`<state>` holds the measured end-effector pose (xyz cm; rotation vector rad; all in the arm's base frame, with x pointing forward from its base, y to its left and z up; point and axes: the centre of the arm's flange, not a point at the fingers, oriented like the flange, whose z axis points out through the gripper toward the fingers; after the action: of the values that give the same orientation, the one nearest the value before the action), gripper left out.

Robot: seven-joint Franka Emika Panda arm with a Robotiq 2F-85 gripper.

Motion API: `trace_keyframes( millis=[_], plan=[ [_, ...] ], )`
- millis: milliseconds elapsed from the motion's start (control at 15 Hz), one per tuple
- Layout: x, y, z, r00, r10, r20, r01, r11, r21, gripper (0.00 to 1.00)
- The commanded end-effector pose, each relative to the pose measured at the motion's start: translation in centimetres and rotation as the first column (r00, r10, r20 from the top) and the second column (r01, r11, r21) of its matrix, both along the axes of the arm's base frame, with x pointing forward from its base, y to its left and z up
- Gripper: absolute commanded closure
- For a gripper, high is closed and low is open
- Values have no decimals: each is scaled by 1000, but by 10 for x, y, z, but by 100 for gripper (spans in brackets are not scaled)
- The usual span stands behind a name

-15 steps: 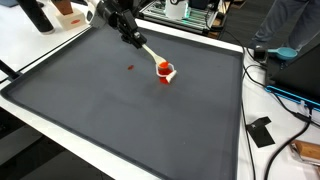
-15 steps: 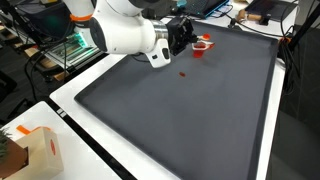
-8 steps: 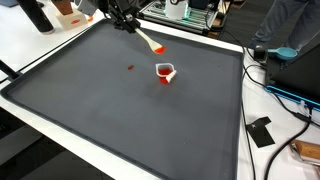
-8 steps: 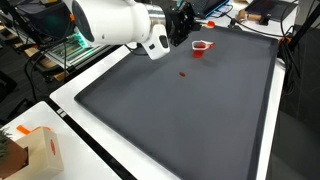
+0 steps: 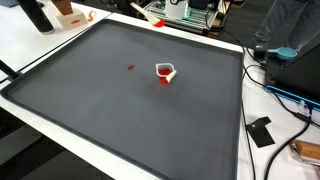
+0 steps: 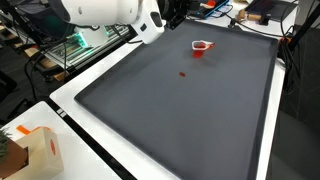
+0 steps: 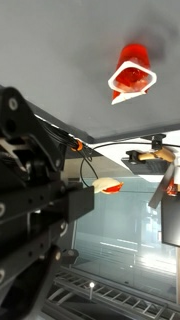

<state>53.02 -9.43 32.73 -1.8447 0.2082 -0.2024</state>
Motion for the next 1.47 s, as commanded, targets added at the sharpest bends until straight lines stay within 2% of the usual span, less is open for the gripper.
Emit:
trace_keyframes(
  millis=[0,200,467,667,867,1067,1400],
  plan=[
    [-16,-12,22,1000,18,-24,-18,1000,-3,97],
    [-22,-19,35,999,31,-33,-32,999,-24,97],
    [-30,-24,50,996,60,-60,-66,993,-94,97],
    [-37,-25,57,991,85,-102,-102,979,-175,97],
    [-41,-22,63,983,111,-143,-147,952,-270,97],
    [-42,-19,65,977,120,-175,-179,908,-378,97],
    [-33,-7,60,972,120,-201,-216,793,-569,97]
  ],
)
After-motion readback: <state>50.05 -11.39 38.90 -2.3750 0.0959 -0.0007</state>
